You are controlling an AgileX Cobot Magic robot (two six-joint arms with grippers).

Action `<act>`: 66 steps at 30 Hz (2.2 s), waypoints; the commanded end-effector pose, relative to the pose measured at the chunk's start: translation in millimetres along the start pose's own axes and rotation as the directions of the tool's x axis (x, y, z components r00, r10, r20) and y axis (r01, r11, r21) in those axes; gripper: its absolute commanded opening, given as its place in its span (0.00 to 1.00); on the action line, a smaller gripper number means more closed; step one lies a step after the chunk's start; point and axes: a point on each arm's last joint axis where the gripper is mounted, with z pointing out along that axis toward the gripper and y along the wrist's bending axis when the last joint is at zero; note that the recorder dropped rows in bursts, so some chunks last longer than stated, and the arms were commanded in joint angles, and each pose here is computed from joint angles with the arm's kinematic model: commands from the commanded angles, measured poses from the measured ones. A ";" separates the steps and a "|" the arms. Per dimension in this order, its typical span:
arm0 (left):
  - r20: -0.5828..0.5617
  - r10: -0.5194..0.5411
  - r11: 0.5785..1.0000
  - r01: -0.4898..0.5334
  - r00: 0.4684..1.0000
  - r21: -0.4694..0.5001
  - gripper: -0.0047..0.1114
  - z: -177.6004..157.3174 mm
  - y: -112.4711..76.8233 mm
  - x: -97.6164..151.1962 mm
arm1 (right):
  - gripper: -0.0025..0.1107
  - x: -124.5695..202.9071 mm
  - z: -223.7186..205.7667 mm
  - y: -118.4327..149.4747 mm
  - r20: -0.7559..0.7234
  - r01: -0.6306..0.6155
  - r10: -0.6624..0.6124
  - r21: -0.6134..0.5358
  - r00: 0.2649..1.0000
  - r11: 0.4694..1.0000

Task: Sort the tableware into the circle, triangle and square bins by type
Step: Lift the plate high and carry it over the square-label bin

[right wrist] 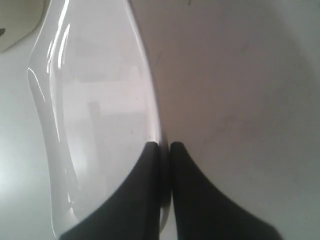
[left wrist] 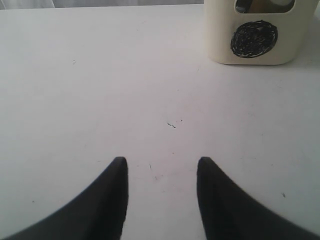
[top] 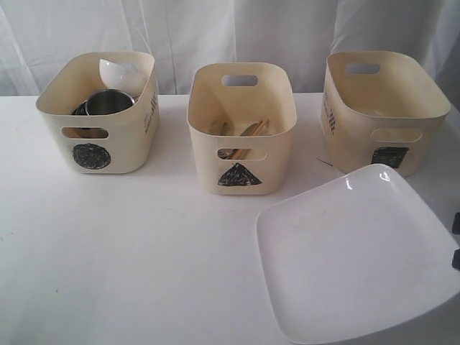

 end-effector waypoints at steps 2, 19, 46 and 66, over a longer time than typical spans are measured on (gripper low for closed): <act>-0.001 -0.011 1.000 0.011 1.000 -0.002 0.46 0.0 0.0 0.9 | 0.02 -13.5 -9.6 7.6 0.064 0.009 -0.008 -0.018 0.998 1.000; -0.001 -0.011 1.000 0.011 1.000 -0.002 0.46 0.0 0.0 0.9 | 0.02 -34.5 -26.6 19.3 0.124 0.057 -0.053 -0.035 0.991 0.998; -0.001 -0.011 1.000 0.011 1.000 -0.002 0.46 0.0 0.0 0.9 | 0.02 -60.7 -73.0 56.8 0.340 0.179 -0.144 -0.073 0.929 0.981; -0.001 -0.011 1.000 0.011 1.000 -0.002 0.46 0.0 0.0 0.9 | 0.02 -114.9 -120.1 70.1 0.610 0.220 -0.236 0.103 0.757 0.970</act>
